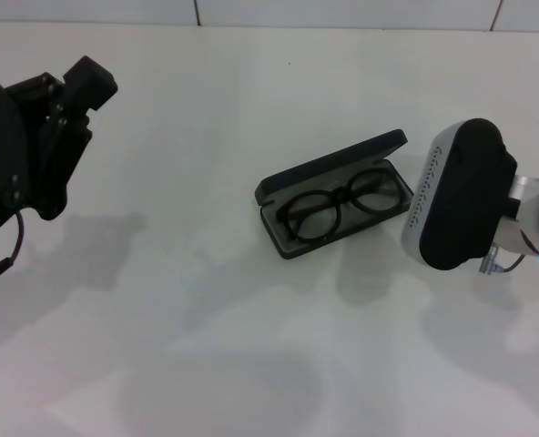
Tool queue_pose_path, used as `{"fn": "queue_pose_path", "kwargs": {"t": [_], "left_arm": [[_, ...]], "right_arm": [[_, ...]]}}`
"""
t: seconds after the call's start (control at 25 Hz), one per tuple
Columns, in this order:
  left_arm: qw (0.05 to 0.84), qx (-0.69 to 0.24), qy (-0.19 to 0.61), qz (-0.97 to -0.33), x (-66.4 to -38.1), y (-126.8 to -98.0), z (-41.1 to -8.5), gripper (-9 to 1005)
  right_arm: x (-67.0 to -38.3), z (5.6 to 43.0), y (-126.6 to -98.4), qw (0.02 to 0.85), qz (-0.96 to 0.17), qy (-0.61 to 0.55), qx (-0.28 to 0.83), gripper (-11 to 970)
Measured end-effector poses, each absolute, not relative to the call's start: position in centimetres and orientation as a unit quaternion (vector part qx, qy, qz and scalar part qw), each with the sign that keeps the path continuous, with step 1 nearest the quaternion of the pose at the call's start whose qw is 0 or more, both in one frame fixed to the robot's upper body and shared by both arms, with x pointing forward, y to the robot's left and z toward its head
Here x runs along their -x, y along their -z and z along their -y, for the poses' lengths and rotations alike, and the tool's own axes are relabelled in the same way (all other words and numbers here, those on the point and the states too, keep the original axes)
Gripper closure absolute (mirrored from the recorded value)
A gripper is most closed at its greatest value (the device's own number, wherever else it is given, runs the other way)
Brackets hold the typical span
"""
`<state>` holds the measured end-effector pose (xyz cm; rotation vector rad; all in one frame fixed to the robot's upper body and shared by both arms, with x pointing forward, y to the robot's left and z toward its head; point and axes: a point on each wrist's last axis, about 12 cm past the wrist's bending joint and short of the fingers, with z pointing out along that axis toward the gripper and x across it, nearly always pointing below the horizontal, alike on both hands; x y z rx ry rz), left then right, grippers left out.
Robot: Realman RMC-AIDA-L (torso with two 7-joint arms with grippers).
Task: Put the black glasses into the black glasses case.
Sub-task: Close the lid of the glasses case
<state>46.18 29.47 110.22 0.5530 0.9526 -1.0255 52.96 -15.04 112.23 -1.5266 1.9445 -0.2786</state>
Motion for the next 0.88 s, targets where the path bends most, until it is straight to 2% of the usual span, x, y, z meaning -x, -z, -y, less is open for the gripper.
{"fn": "queue_pose_path", "kwargs": {"t": [0.88], "left_arm": [[0.730,-0.243,0.465,-0.437,-45.9,-109.9,-29.5,964]], "right_arm": [[-54.7,12.8,-111.2,0.323,-0.717,0.092,0.610,915]]}}
